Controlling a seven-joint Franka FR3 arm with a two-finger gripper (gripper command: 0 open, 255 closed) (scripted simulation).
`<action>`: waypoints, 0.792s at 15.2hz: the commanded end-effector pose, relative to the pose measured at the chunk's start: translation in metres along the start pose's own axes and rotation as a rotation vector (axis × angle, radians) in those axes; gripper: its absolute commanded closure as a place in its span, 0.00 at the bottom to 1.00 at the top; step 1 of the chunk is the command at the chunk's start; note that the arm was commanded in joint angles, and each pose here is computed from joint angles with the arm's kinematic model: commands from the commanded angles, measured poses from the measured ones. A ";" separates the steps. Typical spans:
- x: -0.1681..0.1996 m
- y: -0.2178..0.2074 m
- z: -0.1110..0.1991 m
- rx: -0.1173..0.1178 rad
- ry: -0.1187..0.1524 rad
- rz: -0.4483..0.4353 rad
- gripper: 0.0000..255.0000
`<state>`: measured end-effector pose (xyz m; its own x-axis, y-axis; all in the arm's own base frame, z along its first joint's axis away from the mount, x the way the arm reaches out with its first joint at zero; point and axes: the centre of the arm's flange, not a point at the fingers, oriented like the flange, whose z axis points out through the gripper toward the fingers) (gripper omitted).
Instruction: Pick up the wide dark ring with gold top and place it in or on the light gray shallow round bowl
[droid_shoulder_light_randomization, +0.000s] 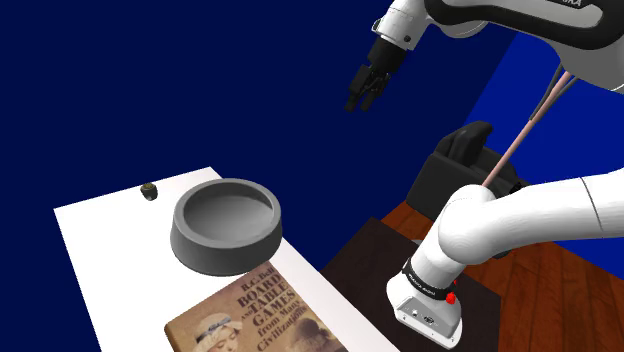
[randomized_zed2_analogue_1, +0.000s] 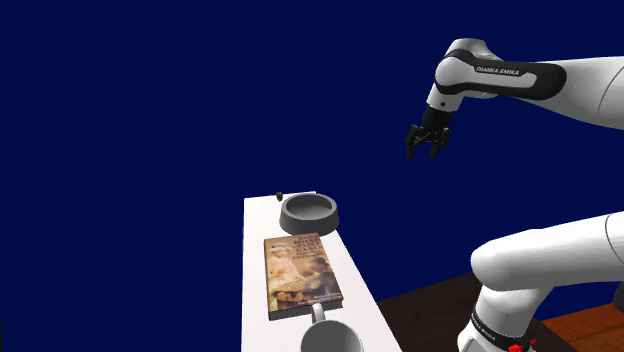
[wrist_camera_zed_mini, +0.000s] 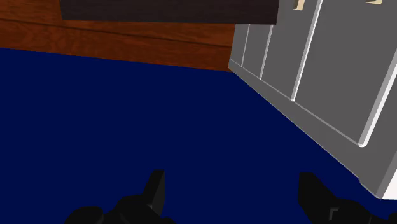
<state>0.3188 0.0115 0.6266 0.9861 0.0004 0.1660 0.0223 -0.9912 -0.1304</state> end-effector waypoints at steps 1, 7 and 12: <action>0.000 0.000 0.000 0.000 0.000 0.000 0.00; 0.024 -0.077 0.023 -0.023 -0.028 0.010 0.00; 0.045 -0.140 0.044 -0.042 -0.052 0.019 0.00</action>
<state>0.3634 0.1438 0.6102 0.9930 -0.0101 0.1181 0.0011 -0.9955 -0.0943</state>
